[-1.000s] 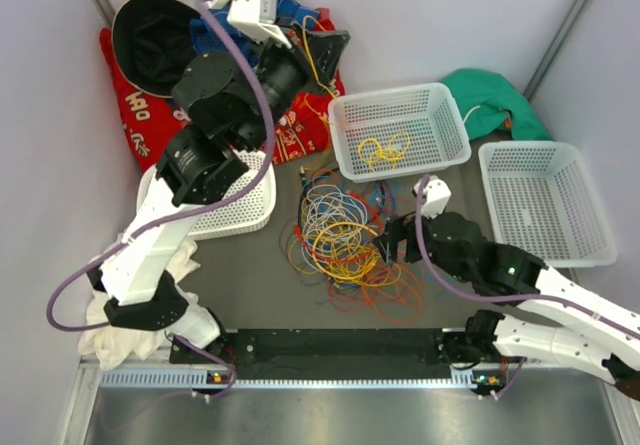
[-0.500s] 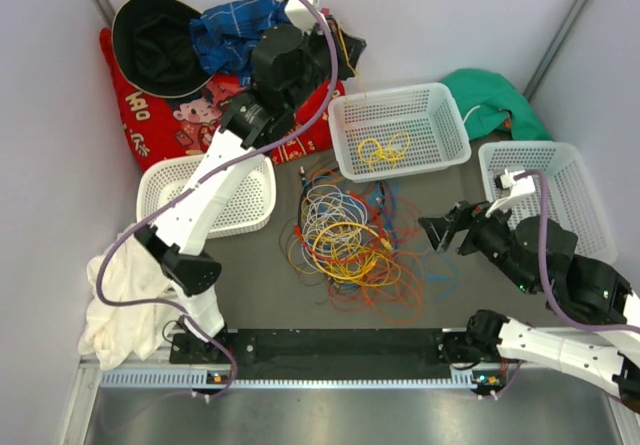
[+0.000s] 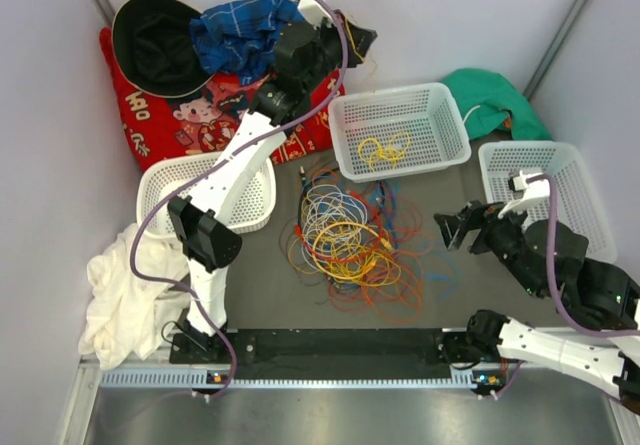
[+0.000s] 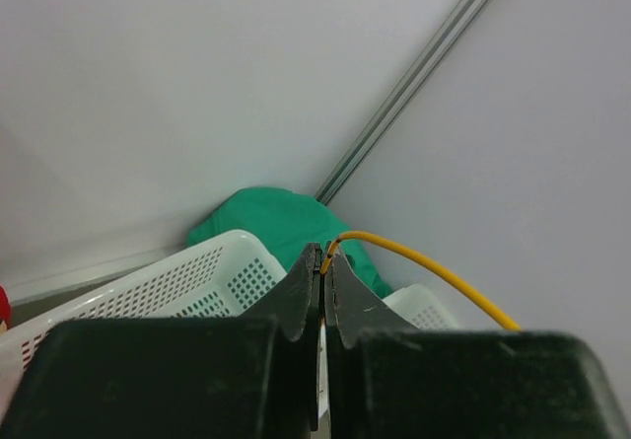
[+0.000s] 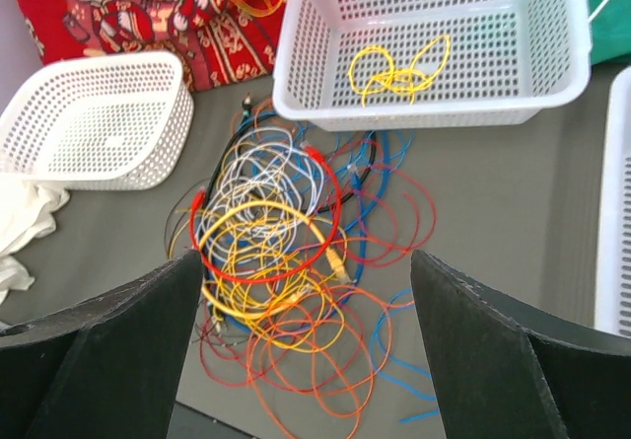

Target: Untangle the cables

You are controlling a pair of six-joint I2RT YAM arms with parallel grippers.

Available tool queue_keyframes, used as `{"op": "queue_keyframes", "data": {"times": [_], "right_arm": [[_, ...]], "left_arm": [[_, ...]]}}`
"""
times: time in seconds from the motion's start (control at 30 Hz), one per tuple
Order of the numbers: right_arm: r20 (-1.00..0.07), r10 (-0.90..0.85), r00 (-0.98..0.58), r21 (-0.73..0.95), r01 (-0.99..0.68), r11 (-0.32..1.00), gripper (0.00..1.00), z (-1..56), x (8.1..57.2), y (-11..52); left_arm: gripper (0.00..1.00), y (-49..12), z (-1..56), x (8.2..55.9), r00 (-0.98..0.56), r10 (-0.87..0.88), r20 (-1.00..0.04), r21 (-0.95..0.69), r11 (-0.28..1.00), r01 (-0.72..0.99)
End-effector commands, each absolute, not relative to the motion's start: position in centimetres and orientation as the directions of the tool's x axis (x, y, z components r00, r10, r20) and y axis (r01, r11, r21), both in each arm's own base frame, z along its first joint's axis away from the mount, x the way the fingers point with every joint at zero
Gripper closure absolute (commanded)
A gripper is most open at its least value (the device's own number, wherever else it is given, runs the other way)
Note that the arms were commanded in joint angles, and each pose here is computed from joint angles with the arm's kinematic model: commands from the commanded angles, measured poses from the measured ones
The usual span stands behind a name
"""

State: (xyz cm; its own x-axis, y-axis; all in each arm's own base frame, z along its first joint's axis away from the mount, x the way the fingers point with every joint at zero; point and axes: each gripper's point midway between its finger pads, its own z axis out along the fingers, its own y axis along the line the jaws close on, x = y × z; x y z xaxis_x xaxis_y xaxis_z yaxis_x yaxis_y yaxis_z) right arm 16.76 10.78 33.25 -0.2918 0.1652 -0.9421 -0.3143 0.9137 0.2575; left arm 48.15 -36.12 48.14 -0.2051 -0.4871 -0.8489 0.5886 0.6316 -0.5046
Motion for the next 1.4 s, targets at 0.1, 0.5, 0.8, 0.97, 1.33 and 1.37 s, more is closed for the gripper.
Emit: {"op": "queue_keyframes", "data": {"times": [0.1,0.5,0.8,0.97,1.33,1.37], "right_arm": [[-0.959,0.201,-0.198,0.253,-0.283,0.925,0.15,36.4,16.9,8.6],[-0.961,0.230,-0.155,0.263,-0.250,0.932,0.15,36.7,16.3,6.2],[-0.961,0.245,-0.127,0.269,-0.232,0.935,0.15,37.0,16.0,4.9],[-0.964,0.232,-0.130,0.256,-0.219,0.942,0.15,36.3,16.1,4.6],[-0.978,0.128,-0.166,0.164,-0.222,0.961,0.14,34.7,17.4,6.9],[-0.977,0.123,-0.175,0.161,-0.227,0.960,0.14,34.5,17.4,7.1]], "left_arm": [[1.00,-35.6,55.7,46.8,-0.058,-0.620,-0.782,-0.466,0.521,0.715],[1.00,-33.5,62.7,44.6,0.096,-0.790,-0.606,-0.413,0.415,0.811],[1.00,-34.7,60.2,47.9,0.067,-0.828,-0.557,-0.477,0.385,0.790],[1.00,-38.2,51.6,52.8,-0.047,-0.778,-0.626,-0.563,0.410,0.718],[1.00,-41.6,31.4,60.1,-0.176,-0.552,-0.815,-0.565,0.689,0.454],[0.91,-41.6,30.0,60.5,-0.196,-0.544,-0.816,-0.569,0.697,0.436]]}}
